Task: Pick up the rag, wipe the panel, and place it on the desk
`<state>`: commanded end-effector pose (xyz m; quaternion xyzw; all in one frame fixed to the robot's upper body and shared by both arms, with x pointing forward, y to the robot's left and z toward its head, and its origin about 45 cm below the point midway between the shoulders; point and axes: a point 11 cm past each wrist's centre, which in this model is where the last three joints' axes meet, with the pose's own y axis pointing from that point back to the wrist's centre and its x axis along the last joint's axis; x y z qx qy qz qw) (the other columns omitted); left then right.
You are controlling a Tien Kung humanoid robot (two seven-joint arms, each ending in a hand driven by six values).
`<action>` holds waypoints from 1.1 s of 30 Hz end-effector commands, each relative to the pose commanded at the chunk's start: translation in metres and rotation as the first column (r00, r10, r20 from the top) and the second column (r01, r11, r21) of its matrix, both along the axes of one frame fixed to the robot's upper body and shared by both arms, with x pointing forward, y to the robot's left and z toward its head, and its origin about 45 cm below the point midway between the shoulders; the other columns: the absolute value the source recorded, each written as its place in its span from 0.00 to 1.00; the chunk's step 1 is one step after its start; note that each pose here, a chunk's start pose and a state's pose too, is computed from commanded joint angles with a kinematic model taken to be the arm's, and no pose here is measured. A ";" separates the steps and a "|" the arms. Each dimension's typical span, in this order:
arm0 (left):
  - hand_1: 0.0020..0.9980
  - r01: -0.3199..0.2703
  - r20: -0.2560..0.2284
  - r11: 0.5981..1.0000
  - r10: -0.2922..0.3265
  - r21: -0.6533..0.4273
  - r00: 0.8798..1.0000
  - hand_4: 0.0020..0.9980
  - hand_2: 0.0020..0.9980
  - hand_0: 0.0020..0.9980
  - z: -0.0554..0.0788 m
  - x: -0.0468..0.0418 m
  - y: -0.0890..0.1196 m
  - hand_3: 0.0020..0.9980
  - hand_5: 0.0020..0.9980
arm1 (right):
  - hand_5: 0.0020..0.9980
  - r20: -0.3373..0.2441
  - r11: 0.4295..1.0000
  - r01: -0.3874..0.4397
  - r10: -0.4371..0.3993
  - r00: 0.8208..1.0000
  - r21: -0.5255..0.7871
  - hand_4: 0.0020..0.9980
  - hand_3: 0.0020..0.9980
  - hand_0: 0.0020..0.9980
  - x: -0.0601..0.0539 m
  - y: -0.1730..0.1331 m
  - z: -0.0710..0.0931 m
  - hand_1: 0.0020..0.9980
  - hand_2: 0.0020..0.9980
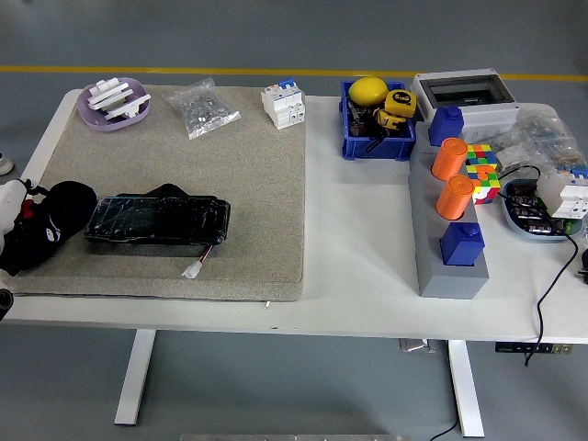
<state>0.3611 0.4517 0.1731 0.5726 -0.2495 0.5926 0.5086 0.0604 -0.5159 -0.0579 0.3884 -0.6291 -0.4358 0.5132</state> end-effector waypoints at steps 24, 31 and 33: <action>0.88 -0.004 0.179 0.981 0.039 -0.194 0.983 1.00 0.86 0.78 0.041 -0.0113 0.006 0.79 0.24 | 0.62 -0.021 1.000 -0.005 0.005 1.000 -0.006 1.00 0.62 0.74 -0.007 -0.003 0.001 0.59 0.65; 0.88 0.040 0.312 0.939 0.073 -0.342 0.947 1.00 0.85 0.77 0.072 -0.0059 0.009 0.79 0.28 | 0.62 -0.025 1.000 -0.006 0.006 1.000 -0.003 1.00 0.62 0.74 -0.008 -0.001 -0.001 0.59 0.65; 0.88 0.060 0.353 0.920 0.087 -0.387 0.932 1.00 0.85 0.77 0.080 -0.0039 0.009 0.79 0.28 | 0.62 -0.024 1.000 -0.005 0.005 1.000 -0.001 1.00 0.62 0.74 -0.008 0.000 -0.001 0.59 0.65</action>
